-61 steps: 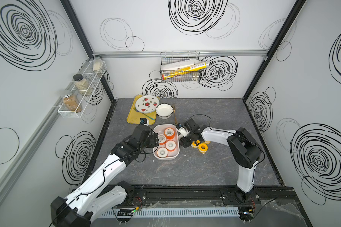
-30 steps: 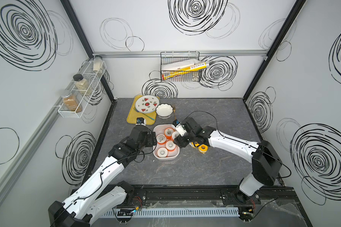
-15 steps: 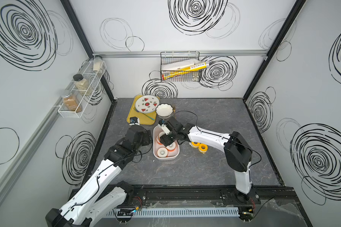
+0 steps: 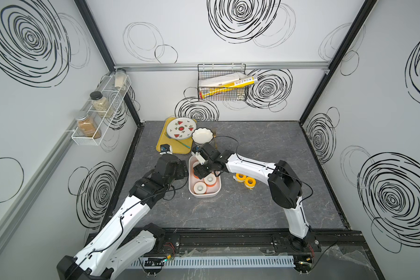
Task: Put the sealing tape into the storage box
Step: Place the sealing tape in the storage box.
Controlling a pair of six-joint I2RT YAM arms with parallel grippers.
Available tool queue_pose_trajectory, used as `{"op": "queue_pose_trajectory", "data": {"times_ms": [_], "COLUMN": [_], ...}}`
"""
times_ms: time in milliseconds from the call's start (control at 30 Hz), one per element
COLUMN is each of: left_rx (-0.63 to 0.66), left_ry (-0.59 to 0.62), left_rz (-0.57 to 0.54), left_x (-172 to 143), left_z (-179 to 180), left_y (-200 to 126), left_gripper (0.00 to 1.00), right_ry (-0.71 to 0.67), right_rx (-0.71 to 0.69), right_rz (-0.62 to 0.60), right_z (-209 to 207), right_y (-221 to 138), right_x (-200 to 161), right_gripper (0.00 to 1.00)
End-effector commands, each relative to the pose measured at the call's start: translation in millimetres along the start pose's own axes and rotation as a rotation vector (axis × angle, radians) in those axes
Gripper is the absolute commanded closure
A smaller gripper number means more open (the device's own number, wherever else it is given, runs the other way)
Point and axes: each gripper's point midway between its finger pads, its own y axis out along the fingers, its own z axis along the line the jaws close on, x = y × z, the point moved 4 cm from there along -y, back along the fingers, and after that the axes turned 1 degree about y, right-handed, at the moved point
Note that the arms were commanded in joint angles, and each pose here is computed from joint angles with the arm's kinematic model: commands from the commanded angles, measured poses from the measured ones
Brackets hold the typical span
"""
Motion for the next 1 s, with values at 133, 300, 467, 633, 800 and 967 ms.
{"op": "queue_pose_trajectory", "data": {"times_ms": [133, 300, 467, 633, 800, 967], "left_rx": [0.005, 0.004, 0.006, 0.005, 0.003, 0.000], "left_ry": [-0.004, -0.003, -0.002, 0.001, 0.001, 0.003], "left_rz": [-0.002, -0.002, 0.004, 0.004, 0.005, 0.007], "left_x": [0, 0, -1, -1, -1, -1], "left_z": [1, 1, 1, 1, 1, 0], "left_y": [2, 2, 3, 3, 3, 3], "left_gripper": [0.15, 0.15, 0.15, 0.14, 0.15, 0.14], "right_ry": [0.006, 0.009, 0.007, 0.010, 0.015, 0.015], "right_rx": [0.012, 0.003, -0.033, -0.092, -0.091, -0.081], "right_rz": [0.023, 0.041, 0.041, 0.038, 0.027, 0.011], "right_z": [7, 4, 0, -8, -7, -5], "right_y": [4, 12, 19, 21, 20, 19], "right_x": [-2, -6, -5, -2, 0, 5], "right_gripper": [0.36, 0.36, 0.36, 0.37, 0.37, 0.37]}}
